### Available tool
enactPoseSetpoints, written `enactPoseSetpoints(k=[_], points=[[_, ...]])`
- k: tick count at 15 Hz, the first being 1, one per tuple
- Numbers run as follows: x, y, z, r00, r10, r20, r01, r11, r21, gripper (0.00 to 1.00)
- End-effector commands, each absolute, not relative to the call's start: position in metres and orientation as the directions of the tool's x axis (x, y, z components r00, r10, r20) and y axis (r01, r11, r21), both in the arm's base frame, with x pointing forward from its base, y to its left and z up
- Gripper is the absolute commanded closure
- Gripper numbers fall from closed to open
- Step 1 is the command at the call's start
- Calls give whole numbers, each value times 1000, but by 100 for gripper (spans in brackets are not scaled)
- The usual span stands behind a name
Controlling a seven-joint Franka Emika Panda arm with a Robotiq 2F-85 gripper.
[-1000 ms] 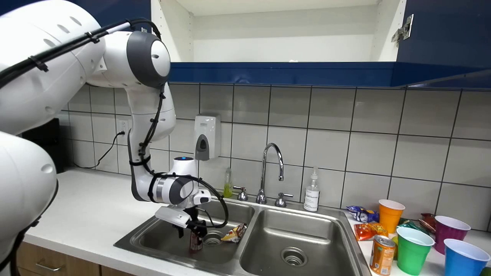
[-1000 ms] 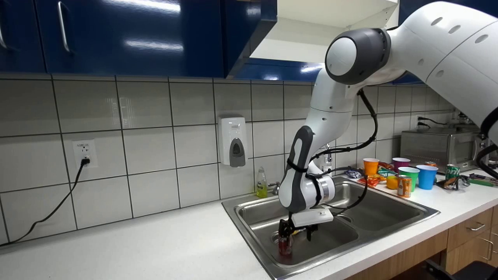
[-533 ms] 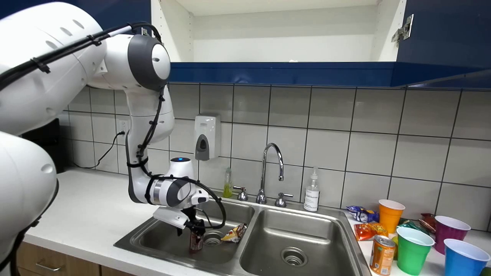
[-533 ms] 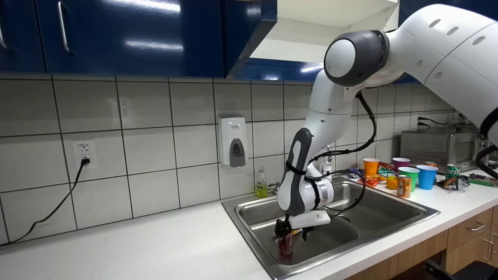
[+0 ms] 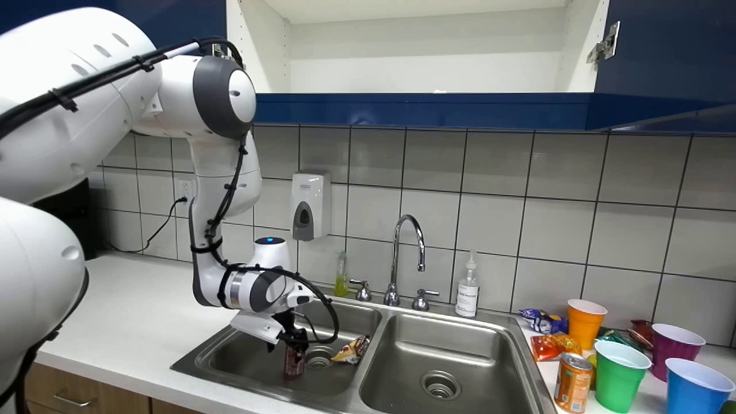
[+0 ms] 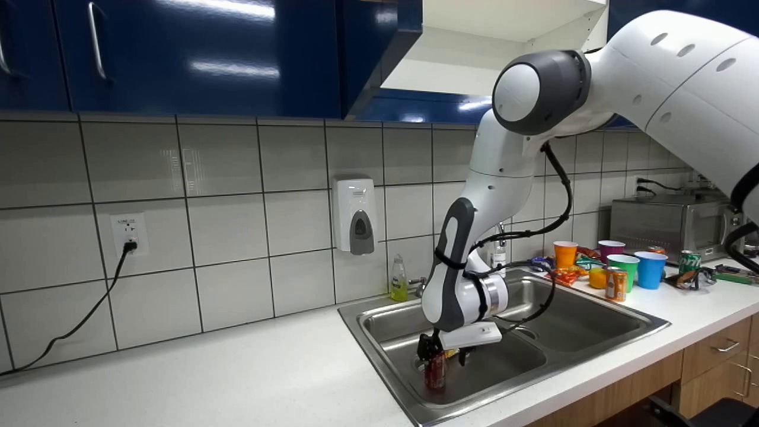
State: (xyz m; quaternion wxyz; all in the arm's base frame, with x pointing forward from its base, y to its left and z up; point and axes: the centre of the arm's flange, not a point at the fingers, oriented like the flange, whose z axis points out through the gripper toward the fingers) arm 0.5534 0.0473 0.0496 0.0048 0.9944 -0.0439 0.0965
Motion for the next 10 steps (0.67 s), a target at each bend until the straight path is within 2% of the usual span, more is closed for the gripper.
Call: enactPoseSetpoints(k=[1,10], points=[[561,48,48,970,-104,221,-105,-994,-6,0],[568,48,41,960,-125,250,-125,-992,-17,0]])
